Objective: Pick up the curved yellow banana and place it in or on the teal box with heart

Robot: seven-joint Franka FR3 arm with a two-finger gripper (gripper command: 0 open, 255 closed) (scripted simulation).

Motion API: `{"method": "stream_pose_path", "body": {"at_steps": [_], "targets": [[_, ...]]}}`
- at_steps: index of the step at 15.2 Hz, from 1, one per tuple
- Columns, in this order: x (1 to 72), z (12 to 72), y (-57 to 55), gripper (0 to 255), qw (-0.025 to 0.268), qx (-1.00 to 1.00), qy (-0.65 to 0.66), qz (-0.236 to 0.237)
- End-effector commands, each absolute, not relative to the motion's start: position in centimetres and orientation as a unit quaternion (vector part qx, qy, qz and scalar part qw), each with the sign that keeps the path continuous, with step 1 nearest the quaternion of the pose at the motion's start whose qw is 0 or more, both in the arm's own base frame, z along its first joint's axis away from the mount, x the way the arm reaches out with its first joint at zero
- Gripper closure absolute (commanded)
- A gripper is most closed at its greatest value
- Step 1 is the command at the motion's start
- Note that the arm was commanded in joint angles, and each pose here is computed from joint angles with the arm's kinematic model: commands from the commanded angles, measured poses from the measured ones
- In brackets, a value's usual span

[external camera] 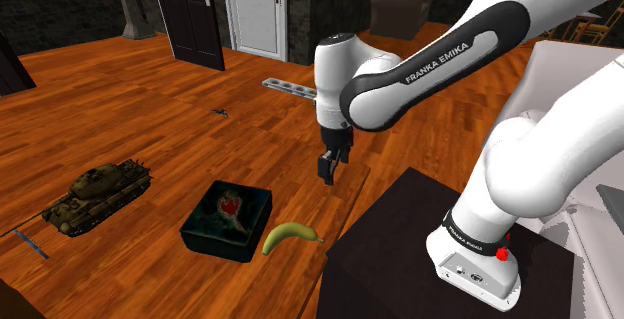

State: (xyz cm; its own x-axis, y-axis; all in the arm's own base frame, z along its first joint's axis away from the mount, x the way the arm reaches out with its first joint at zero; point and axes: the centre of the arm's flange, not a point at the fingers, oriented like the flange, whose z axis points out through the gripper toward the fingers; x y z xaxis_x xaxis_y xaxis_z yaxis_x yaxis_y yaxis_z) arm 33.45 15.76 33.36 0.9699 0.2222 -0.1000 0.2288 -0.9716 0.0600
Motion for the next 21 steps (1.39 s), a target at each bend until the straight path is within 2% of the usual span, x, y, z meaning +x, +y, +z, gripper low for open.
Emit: {"method": "stream_pose_path", "body": {"at_steps": [1, 11, 21], "targets": [[33.7, 31.4, 17.3, 0, 0.032, 0.99, 0.13, -0.041], [34.3, 21.4, 25.3, 0, 0.019, 0.977, 0.211, -0.018], [34.2, 16.9, 25.6, 0, 0.018, 0.976, 0.215, -0.017]]}}
